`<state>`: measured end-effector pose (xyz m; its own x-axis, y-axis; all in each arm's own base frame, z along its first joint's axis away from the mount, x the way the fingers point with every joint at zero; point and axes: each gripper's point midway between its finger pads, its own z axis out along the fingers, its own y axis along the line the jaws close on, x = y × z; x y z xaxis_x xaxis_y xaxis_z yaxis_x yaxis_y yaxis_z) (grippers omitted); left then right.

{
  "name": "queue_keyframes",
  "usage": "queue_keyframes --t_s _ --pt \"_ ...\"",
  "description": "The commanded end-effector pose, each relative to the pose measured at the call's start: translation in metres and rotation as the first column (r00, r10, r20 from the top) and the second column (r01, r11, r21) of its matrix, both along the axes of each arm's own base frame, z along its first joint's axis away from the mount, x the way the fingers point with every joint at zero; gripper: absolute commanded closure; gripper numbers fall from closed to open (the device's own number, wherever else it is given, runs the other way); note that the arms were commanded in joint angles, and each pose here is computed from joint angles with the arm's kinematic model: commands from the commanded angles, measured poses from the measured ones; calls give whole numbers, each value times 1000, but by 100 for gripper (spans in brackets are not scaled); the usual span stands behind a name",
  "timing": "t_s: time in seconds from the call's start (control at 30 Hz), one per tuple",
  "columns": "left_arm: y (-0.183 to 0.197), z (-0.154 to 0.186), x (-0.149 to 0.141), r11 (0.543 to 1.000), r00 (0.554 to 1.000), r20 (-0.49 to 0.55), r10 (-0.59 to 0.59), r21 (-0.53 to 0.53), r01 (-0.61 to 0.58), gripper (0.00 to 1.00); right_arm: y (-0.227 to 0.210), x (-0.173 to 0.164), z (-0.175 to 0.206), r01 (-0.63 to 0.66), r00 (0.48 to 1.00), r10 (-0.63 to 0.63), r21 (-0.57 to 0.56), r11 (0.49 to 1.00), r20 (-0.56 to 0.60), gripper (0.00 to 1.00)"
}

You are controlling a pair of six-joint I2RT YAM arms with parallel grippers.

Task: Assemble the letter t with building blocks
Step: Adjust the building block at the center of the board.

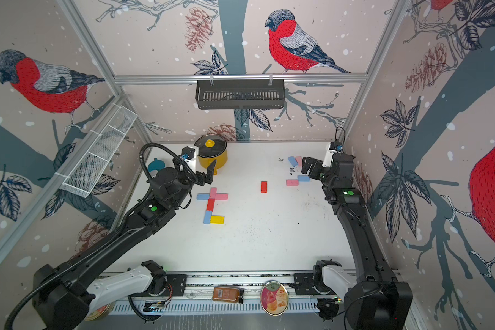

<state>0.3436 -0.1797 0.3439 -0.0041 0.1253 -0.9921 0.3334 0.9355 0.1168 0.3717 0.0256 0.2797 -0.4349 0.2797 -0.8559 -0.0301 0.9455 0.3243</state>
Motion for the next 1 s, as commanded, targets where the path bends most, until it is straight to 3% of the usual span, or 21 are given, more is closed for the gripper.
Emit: queue_keyframes --t_s 0.0,0.4,0.73,0.97 --pt "-1 10 0 1000 999 33 -5 -13 5 2 2 6 -3 -21 1000 21 -14 1000 6 0" --pt "-2 10 -1 1000 999 33 -14 -13 14 2 2 21 -51 -43 989 38 -32 999 -144 0" --pt "-9 15 -7 997 997 37 -67 -35 68 2 -3 39 -128 -65 923 25 -92 994 -385 2" --pt "-17 15 -11 992 992 38 -120 -36 121 2 5 56 -167 -101 877 27 -130 986 -480 7"
